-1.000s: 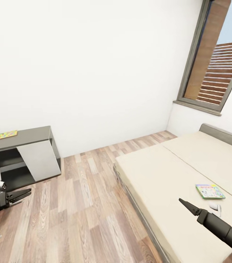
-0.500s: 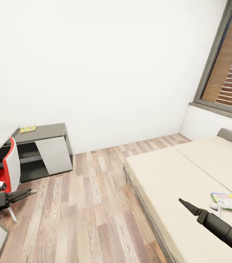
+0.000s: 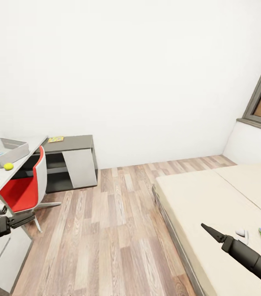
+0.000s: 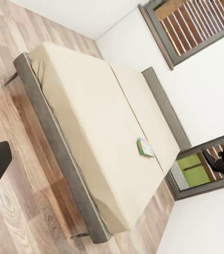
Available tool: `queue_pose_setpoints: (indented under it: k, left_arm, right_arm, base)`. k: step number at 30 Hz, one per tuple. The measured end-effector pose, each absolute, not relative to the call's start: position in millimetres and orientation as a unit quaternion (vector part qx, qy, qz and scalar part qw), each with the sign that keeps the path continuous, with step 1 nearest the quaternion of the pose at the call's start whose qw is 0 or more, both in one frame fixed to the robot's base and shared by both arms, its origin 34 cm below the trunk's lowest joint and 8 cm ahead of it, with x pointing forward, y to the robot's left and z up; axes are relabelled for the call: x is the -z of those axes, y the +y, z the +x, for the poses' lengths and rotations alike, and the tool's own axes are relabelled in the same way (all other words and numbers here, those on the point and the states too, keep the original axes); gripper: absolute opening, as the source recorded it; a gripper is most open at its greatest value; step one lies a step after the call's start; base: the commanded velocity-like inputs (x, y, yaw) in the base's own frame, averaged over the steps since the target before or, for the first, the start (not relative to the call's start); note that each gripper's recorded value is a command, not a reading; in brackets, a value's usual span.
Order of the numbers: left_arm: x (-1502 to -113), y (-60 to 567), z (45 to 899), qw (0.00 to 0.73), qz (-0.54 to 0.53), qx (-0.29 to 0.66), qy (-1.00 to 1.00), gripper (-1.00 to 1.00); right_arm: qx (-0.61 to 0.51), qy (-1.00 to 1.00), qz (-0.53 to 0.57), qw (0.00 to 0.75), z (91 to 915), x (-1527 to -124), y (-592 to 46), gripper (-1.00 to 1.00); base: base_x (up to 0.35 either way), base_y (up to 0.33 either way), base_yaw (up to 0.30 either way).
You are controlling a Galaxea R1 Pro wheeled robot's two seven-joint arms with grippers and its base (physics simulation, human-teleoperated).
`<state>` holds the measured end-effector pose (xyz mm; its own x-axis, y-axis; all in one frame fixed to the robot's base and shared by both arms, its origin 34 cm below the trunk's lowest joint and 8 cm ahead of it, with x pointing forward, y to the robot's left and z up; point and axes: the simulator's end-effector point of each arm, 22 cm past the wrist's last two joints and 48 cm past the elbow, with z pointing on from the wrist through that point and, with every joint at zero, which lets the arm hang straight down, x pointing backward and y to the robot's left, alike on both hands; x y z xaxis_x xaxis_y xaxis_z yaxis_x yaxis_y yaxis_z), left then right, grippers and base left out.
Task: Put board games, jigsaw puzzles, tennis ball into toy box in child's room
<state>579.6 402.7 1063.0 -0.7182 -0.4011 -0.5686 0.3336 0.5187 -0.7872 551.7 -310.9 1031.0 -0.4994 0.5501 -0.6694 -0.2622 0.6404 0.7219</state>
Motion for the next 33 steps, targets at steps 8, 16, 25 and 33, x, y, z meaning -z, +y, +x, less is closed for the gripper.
queue_pose_setpoints:
  k: [8,16,25,33]
  left_arm:
    - [-1062.2,402.6,579.8,0.374,-0.022,0.490,0.787,1.00]
    - [-1062.0,402.6,579.9,0.374,-0.022,0.490,0.787,1.00]
    - [-1061.9,402.6,579.8,0.374,-0.022,0.490,0.787,1.00]
    - [-1061.8,402.6,579.9,0.374,-0.022,0.490,0.787,1.00]
  right_arm:
    - [-0.414,0.761,0.095,0.490,551.7,-1030.2,-310.9,1.00]
    - [-0.413,0.761,0.096,0.490,551.7,-1029.9,-311.3,1.00]
    - [-0.413,0.761,0.096,0.490,551.6,-1029.8,-311.4,1.00]
    - [-0.413,0.761,0.095,0.491,551.8,-1030.2,-311.8,1.00]
  base:
    - [-0.031,-0.010,0.223]
    - [-0.065,-0.040,0.060]
    - [-0.017,-0.010,0.049]
    - [-0.076,-0.002,0.187]
